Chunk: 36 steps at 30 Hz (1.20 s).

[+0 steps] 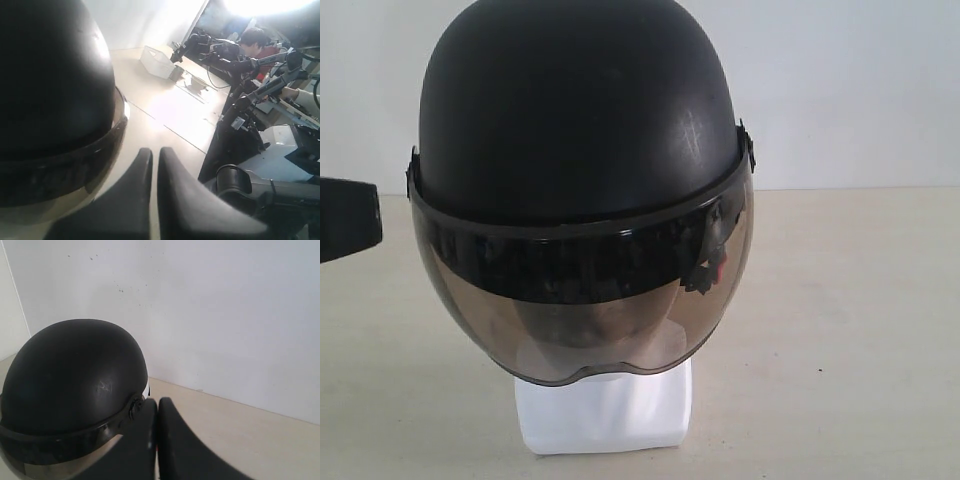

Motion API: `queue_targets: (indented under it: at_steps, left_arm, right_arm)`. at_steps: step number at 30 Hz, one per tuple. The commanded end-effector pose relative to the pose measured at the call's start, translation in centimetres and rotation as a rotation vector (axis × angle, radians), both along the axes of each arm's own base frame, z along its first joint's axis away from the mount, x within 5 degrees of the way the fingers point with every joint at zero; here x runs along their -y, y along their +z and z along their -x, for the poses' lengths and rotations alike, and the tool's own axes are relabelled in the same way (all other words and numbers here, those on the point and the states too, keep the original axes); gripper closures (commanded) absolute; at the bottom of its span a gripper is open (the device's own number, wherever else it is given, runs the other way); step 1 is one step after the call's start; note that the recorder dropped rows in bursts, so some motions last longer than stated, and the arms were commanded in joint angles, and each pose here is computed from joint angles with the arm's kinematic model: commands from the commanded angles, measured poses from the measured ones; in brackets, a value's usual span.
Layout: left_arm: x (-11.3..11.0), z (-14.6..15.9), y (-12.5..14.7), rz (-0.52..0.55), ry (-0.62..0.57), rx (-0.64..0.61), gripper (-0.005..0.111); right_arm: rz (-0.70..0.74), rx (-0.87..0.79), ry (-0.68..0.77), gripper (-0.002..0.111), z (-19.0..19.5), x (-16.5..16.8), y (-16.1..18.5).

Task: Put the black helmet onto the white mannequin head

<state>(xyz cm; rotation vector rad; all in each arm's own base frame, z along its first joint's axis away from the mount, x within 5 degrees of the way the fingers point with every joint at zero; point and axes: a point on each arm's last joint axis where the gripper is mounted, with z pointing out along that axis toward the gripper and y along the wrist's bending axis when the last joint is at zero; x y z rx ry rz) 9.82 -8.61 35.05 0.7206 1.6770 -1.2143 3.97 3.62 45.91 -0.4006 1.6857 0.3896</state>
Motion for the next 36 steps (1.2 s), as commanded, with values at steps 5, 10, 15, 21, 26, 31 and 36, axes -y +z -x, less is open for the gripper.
queue_targets:
  at_steps: [5,10,15,21,26,31,36]
  left_arm:
    - [-1.2,7.3,1.4,-0.169,0.246,0.674,0.102]
    - [-5.1,6.3,0.0,-0.072,0.818,0.637,0.102]
    - [-8.2,5.3,-3.8,-0.053,1.171,0.538,0.102]
    - [-8.5,5.1,-6.5,0.037,1.206,0.422,0.102]
    - [-8.0,5.2,-6.6,0.05,1.142,0.417,0.102]
    - [-8.6,5.1,-6.8,0.345,1.195,0.193,0.102]
    - [-9.3,5.0,-7.4,0.544,1.248,-0.017,0.102]
  right_arm:
    - [-0.011,0.019,0.001,0.108,0.2,0.0,0.3]
    - [-0.011,0.019,0.001,0.108,0.2,0.0,0.3]
    - [-0.011,0.019,0.001,0.108,0.2,0.0,0.3]
    - [-0.011,0.019,0.001,0.108,0.2,0.0,0.3]
    - [-0.011,0.019,0.001,0.108,0.2,0.0,0.3]
    - [-0.011,0.019,0.001,0.108,0.2,0.0,0.3]
    - [-0.011,0.019,0.001,0.108,0.2,0.0,0.3]
